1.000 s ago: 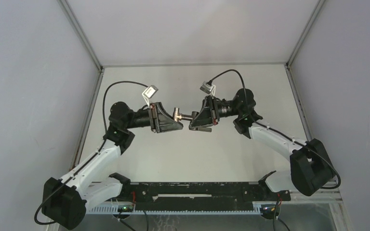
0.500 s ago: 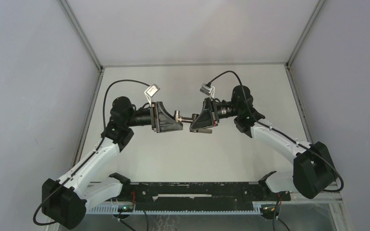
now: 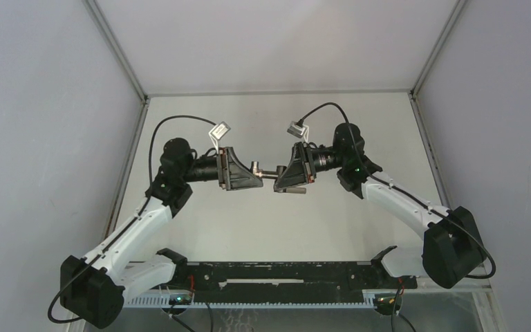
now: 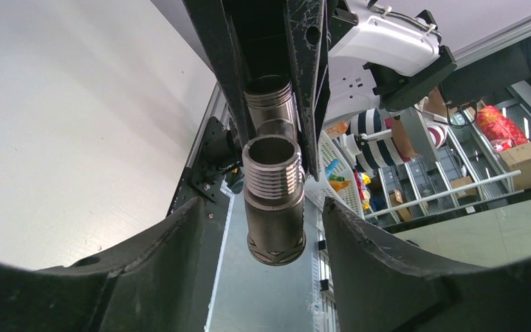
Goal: Install the water faucets
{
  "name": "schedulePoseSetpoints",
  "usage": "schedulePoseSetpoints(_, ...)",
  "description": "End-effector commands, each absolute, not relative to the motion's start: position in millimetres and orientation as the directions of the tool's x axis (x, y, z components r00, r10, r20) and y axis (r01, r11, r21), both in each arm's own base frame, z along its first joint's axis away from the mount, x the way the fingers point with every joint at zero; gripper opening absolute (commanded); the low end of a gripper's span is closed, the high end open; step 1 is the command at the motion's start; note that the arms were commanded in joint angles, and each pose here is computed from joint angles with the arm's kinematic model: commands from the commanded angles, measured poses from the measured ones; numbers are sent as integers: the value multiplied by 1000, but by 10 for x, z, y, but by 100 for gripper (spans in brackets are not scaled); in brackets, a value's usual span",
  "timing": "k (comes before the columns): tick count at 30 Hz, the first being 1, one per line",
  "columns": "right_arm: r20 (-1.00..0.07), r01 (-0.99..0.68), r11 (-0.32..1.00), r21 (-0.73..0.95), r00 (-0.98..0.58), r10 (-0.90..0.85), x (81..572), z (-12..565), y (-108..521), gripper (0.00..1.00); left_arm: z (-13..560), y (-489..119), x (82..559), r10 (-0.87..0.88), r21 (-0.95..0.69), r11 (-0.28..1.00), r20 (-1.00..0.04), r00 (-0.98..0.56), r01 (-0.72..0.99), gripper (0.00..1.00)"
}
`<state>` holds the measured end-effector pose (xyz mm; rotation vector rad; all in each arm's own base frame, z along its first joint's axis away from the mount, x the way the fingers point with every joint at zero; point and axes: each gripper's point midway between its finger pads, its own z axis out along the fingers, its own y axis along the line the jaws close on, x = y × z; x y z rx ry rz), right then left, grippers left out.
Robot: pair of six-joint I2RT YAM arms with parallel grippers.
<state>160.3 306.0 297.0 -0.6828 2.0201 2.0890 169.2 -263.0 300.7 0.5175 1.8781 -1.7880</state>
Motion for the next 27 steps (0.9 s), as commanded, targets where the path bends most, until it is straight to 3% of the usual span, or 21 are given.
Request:
schedulePoseSetpoints(1, -568, -545, -164, 822, -803, -180, 1494, 3329, 3042, 0, 3246, -2642, 1732, -85, -763, 49, -647, -758, 645, 65)
schedulePoseSetpoints(9, -568, -547, -154, 823, -801, -190, 1476, 3295, 3060, 0, 3292, -2647, 1714, -87, -764, 26, -645, -760, 645, 57)
schedulePoseSetpoints(21, -578, -559, -149, 816, -792, -197, 1456, 3304, 3066, 0, 3278, -2643, 1710, -95, -768, 27, -639, -764, 639, 55)
schedulePoseSetpoints(23, -579, -560, -148, 815, -790, -200, 1451, 3293, 3068, 0, 3277, -2646, 1714, -96, -770, 26, -637, -765, 638, 46)
schedulePoseSetpoints(27, -581, -562, -150, 814, -788, -204, 1439, 3285, 3073, 0, 3282, -2652, 1720, -94, -776, 21, -630, -771, 631, 5)
